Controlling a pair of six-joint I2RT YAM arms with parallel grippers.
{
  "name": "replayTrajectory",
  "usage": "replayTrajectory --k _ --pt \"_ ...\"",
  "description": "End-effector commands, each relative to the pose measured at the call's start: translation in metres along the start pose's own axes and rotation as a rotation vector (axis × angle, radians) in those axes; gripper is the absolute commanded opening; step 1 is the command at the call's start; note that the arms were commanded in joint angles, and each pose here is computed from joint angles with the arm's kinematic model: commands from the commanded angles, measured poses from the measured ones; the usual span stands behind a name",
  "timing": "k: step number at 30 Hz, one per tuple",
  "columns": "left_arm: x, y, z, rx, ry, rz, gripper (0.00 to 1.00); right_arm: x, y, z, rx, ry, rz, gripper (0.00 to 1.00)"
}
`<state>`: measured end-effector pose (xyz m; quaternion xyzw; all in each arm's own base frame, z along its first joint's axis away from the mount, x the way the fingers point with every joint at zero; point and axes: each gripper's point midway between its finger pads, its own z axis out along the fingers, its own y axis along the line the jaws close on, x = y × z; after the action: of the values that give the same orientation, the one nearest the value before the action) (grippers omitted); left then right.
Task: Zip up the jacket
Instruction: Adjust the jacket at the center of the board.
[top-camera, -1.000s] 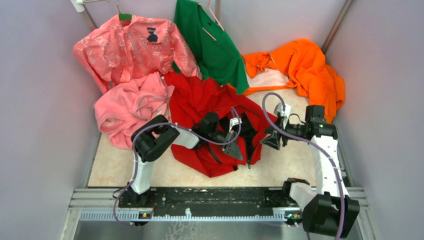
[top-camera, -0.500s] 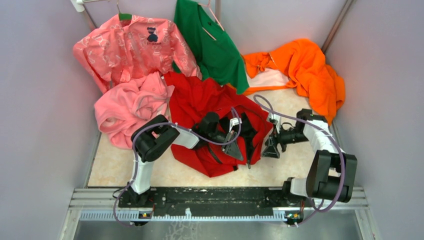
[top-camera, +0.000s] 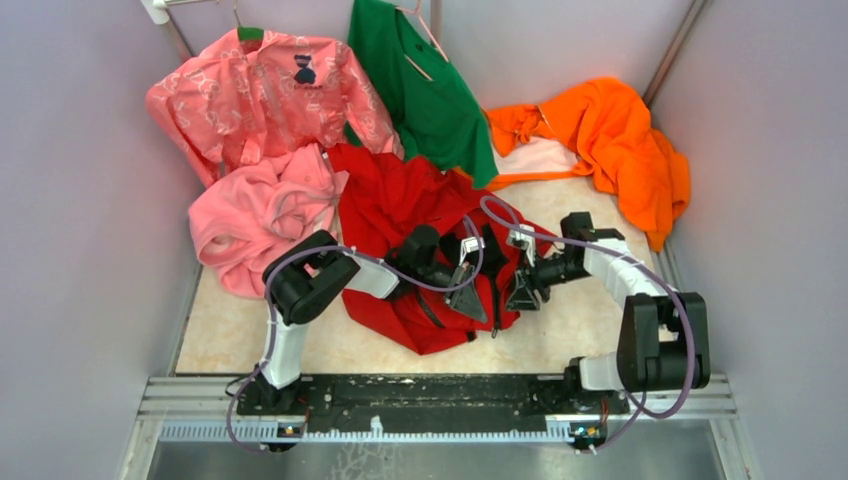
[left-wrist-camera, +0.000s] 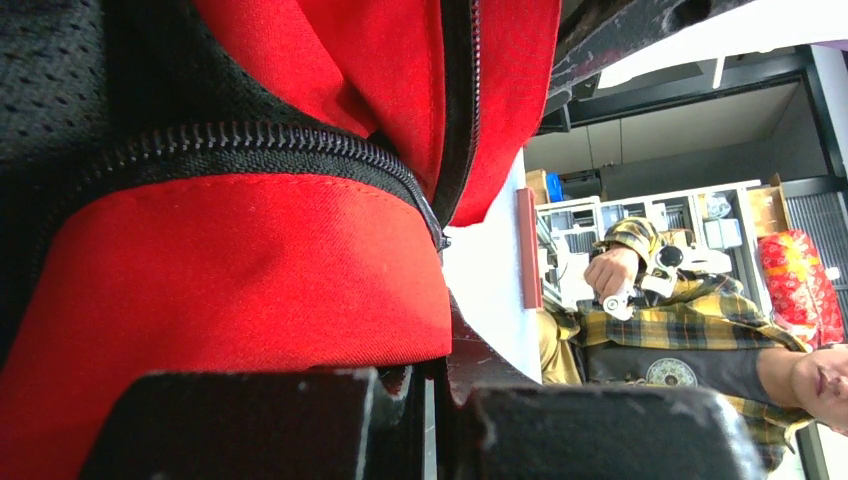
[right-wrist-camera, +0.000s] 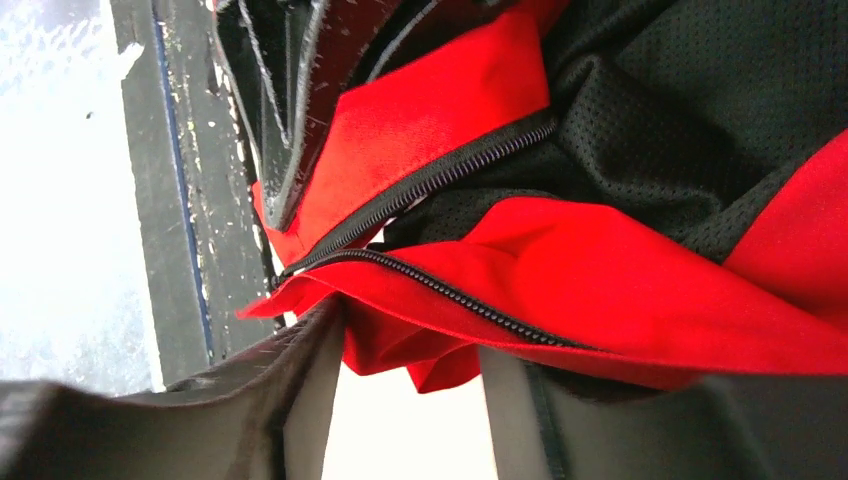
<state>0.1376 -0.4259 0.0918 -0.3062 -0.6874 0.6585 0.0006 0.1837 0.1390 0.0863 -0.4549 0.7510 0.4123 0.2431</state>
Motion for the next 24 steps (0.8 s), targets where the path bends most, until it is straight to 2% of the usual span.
replayTrajectory --k 1,5,7,16,24 --pt "-0.005 -0.007 0.001 0.012 -0.019 0.072 0.0 -0.035 0.001 -0.003 -0.02 -0.108 -0.006 0.42" --pt "-0.005 -0.005 0.001 -0.008 -0.024 0.071 0.0 -0.048 0.007 -0.005 -0.036 -0.159 0.013 0.07" --pt "-0.004 -0.003 0.001 -0.021 -0.023 0.07 0.0 -0.052 0.008 -0.006 -0.037 -0.172 0.026 0.0" --pt "-0.003 0.019 0.011 -0.197 0.014 0.079 0.0 -0.08 0.002 -0.021 -0.02 -0.313 0.126 0.0" --pt "-0.006 0.017 0.011 -0.201 0.004 0.066 0.0 -0.068 -0.007 -0.024 0.033 -0.301 0.132 0.0"
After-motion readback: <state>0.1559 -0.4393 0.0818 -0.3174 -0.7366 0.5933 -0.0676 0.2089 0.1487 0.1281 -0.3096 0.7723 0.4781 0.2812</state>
